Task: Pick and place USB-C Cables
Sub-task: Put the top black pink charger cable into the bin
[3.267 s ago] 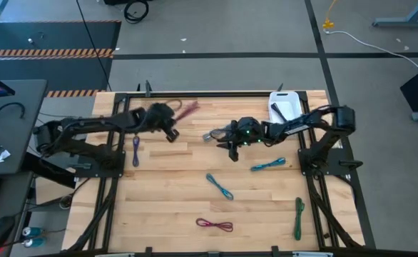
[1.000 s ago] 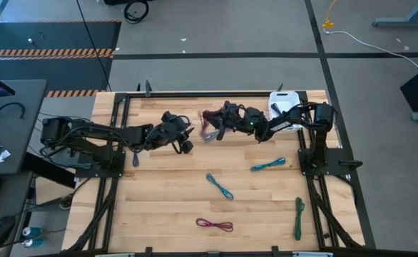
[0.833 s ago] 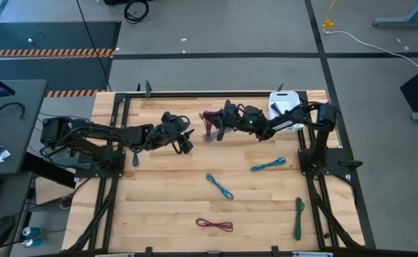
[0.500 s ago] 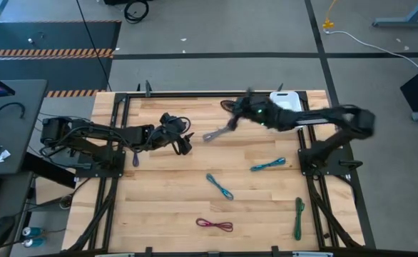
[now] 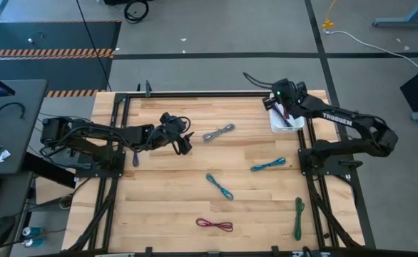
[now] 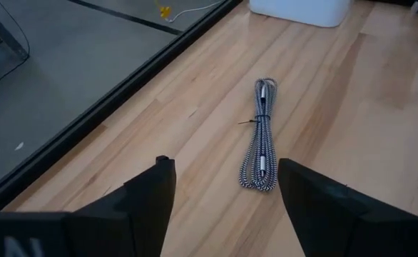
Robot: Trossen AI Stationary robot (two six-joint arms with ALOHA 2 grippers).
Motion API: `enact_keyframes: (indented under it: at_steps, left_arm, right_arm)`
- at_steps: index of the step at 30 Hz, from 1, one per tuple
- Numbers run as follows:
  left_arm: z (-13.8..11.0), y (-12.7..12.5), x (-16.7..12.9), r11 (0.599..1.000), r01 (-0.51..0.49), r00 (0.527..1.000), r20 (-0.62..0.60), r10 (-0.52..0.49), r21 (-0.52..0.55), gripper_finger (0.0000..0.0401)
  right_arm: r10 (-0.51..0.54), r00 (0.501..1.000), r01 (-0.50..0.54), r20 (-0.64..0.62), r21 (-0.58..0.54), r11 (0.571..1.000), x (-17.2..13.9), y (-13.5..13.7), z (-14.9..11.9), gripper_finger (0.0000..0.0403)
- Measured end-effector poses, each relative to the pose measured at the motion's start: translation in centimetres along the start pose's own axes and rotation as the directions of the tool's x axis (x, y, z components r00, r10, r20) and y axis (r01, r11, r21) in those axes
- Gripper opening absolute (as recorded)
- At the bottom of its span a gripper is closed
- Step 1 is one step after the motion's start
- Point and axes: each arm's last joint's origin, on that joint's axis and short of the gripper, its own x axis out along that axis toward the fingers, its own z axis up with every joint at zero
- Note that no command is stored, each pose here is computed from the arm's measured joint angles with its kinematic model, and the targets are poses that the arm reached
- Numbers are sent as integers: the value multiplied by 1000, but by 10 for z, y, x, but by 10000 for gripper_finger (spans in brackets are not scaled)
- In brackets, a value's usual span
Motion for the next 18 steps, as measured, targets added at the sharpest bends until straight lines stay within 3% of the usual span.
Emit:
enact_keyframes:
  at_steps: [5,13,18]
  left_arm:
    - [0,0,0,1000,0,1000,2,0,6,245]
    - [1,0,0,1000,3,1000,11,-3,8,243]
    - [1,-1,0,1000,4,1000,13,-5,7,244]
  right_arm:
    - [-15,982,20,-189,21,1000,29,-9,-14,18]
    - [32,933,-34,-358,2,999,49,3,-22,22]
    - [-34,907,11,-419,-58,998,63,12,-32,35]
